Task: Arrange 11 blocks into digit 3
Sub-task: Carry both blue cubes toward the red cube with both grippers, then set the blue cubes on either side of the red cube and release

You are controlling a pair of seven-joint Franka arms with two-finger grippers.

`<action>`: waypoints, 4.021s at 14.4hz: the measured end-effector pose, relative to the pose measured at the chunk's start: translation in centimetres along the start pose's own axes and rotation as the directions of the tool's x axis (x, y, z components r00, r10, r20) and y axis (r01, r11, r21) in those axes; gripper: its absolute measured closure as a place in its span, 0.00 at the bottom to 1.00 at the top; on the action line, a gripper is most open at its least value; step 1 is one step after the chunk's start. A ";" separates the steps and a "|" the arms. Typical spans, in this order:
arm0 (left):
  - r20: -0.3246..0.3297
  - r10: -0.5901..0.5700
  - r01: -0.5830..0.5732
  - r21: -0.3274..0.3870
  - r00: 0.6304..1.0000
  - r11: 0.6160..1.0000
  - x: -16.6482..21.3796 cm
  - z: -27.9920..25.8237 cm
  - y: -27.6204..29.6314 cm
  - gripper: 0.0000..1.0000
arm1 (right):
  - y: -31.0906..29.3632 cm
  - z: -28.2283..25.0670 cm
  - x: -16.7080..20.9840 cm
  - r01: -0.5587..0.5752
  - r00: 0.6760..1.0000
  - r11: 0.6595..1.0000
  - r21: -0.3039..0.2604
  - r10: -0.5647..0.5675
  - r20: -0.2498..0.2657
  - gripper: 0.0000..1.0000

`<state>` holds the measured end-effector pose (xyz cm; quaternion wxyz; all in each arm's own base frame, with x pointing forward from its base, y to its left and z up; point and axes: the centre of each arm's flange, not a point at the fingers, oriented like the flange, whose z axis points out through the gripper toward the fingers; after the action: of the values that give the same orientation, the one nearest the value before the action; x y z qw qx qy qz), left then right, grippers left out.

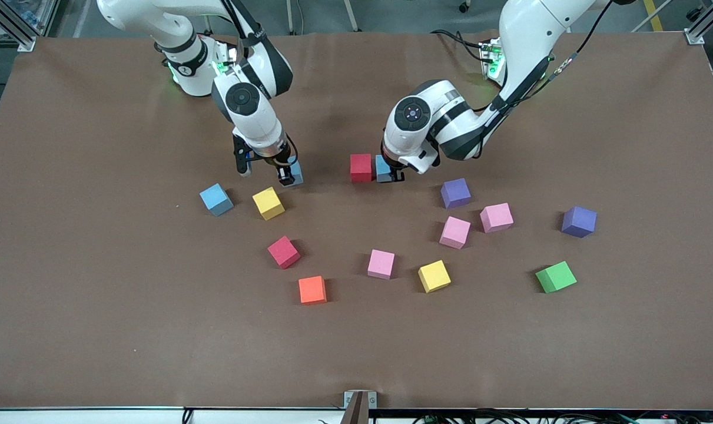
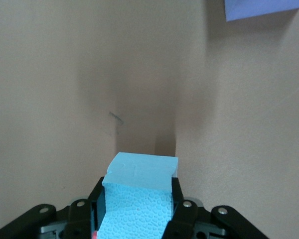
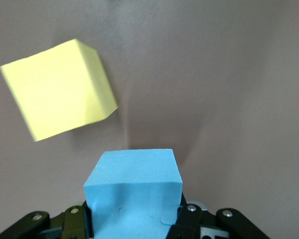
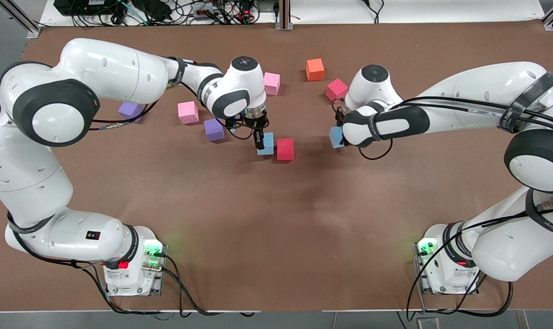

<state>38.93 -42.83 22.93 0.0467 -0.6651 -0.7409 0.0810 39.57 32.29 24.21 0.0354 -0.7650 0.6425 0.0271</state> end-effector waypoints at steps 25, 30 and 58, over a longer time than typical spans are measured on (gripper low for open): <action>0.005 0.021 -0.021 -0.032 1.000 0.999 -1.1 1.4 -0.9 0.47 | -0.6 5.3 -10.7 -0.196 0.980 0.980 -0.042 0.194 -0.041 0.44; 0.002 0.019 -0.019 -0.028 1.000 0.999 -1.0 1.7 -0.9 0.51 | -0.3 5.3 -11.4 -0.209 0.978 0.978 -0.021 0.208 -0.023 0.44; -0.156 0.150 -0.164 -0.079 0.976 0.983 -1.8 -8.4 1.6 0.00 | 1.3 5.6 -13.1 -0.204 0.979 0.979 -0.010 0.203 -0.005 0.44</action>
<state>42.17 -43.95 30.98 0.0651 -0.7272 -0.6833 0.0006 36.01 45.37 19.70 0.0272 -0.6955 0.7173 0.0321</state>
